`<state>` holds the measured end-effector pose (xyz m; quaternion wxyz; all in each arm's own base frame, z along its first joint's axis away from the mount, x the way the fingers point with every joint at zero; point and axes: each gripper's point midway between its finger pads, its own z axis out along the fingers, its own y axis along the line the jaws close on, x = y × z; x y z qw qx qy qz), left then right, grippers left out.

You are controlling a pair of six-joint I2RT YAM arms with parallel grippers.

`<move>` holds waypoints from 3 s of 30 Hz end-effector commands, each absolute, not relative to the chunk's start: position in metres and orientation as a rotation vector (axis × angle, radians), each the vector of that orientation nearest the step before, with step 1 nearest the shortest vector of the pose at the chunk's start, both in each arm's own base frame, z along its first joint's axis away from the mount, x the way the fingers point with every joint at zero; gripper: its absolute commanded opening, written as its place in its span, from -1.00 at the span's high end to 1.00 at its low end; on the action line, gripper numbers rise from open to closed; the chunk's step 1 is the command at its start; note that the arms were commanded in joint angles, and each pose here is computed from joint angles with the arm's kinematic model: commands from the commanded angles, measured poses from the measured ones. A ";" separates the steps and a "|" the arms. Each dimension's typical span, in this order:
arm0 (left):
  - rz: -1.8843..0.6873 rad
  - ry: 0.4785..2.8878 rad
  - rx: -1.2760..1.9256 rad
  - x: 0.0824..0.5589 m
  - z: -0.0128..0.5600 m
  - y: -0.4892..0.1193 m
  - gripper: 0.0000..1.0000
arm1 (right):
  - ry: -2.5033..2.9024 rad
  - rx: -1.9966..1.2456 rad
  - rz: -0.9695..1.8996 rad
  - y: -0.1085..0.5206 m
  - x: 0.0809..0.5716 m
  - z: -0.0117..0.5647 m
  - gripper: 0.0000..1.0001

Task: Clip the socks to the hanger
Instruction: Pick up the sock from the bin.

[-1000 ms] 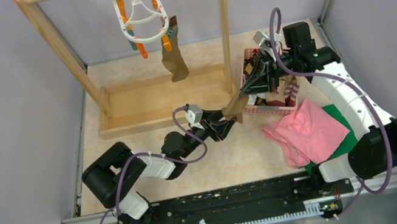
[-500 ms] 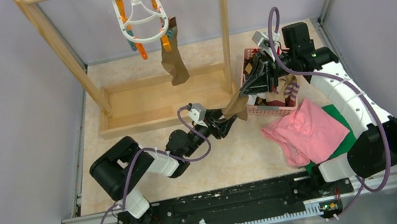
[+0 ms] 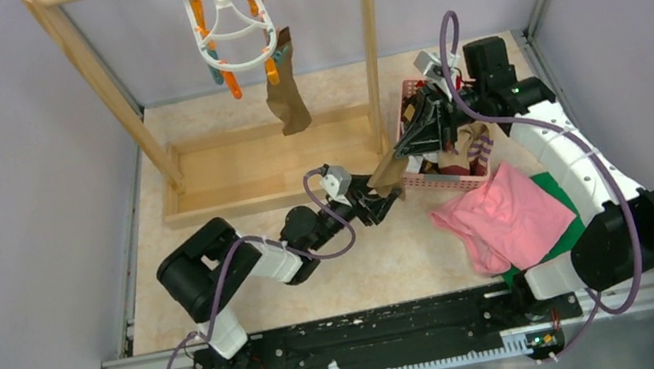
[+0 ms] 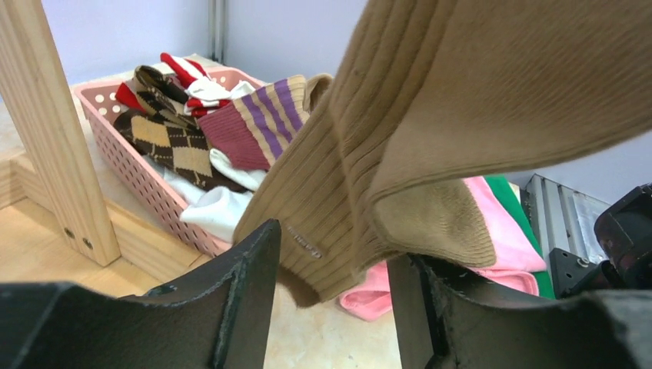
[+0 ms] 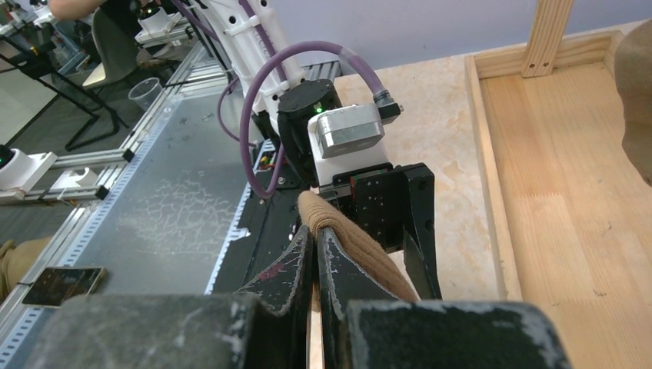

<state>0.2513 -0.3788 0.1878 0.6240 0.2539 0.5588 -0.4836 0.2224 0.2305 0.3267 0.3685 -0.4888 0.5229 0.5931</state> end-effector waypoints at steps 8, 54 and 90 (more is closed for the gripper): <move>-1.188 0.925 0.518 0.235 0.270 -0.370 0.93 | 1.272 -1.285 1.565 0.232 0.216 0.332 1.00; -1.687 1.780 -0.548 0.273 0.223 -0.282 1.00 | 1.574 -1.370 1.230 0.285 0.242 0.225 -0.27; -1.573 1.711 -0.723 0.283 0.223 -0.254 1.00 | 1.799 -1.272 1.152 0.322 0.251 0.174 0.37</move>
